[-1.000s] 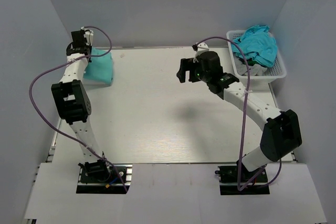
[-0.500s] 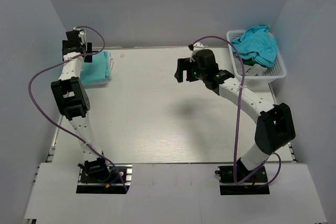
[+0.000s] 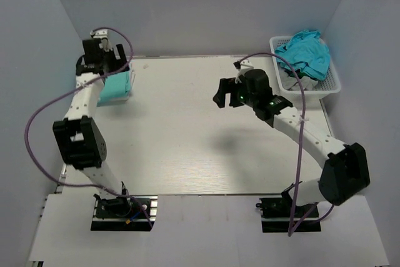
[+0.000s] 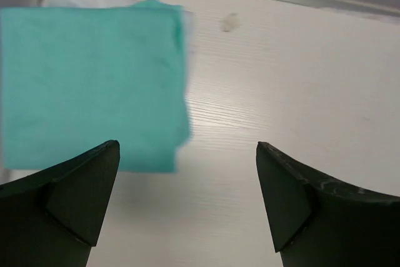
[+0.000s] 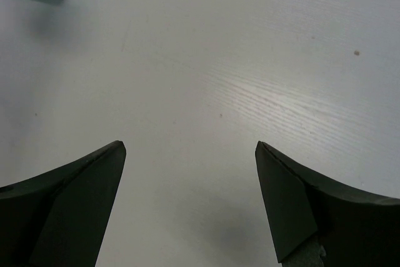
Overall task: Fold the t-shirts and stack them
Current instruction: Put the neatly folded tshirt into the corner of the board with the left arm
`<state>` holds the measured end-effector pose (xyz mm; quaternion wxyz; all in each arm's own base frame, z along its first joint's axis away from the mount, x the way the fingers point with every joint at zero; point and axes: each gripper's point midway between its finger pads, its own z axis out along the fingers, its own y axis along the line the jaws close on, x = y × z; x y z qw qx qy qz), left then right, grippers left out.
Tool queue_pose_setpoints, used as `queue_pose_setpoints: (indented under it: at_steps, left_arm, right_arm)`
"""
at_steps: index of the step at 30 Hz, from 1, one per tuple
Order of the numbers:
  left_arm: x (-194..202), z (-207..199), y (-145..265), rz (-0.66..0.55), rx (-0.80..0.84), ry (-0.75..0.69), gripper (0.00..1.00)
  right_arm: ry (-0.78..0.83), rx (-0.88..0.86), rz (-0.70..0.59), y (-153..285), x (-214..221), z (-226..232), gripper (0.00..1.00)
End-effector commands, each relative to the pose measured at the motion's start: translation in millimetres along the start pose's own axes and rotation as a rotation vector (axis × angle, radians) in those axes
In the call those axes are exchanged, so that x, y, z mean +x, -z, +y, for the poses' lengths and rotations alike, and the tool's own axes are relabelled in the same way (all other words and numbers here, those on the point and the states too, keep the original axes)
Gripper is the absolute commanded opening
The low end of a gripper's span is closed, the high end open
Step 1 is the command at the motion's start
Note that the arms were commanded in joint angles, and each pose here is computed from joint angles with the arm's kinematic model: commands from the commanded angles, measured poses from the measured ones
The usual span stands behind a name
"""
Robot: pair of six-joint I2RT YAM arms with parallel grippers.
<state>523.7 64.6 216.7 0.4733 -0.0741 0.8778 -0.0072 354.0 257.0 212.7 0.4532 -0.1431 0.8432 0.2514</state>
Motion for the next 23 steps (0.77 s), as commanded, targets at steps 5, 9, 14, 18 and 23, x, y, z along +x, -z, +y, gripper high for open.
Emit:
queue_pose_setpoints:
  at_steps: [5, 9, 14, 18, 23]
  left_arm:
    - [73, -147, 109, -0.019, 0.289, 0.114, 1.00]
    - [135, -185, 147, 0.073, 0.365, 0.108, 1.00]
    - [170, -174, 164, 0.099, 0.277, 0.090, 1.00]
    - [162, -169, 174, 0.080, 0.233, 0.076, 1.00]
    - [165, -173, 186, 0.051, 0.278, 0.101, 1.00]
  right_arm:
    - [-0.103, 0.100, -0.047, 58, 46, -33, 0.90]
    - [-0.165, 0.186, -0.021, 82, 91, -57, 0.90]
    - [-0.212, 0.181, -0.012, 101, 125, -59, 0.90]
    - [-0.223, 0.150, -0.092, 106, 118, -57, 0.90]
    - [-0.173, 0.119, -0.168, 105, 98, -52, 0.90]
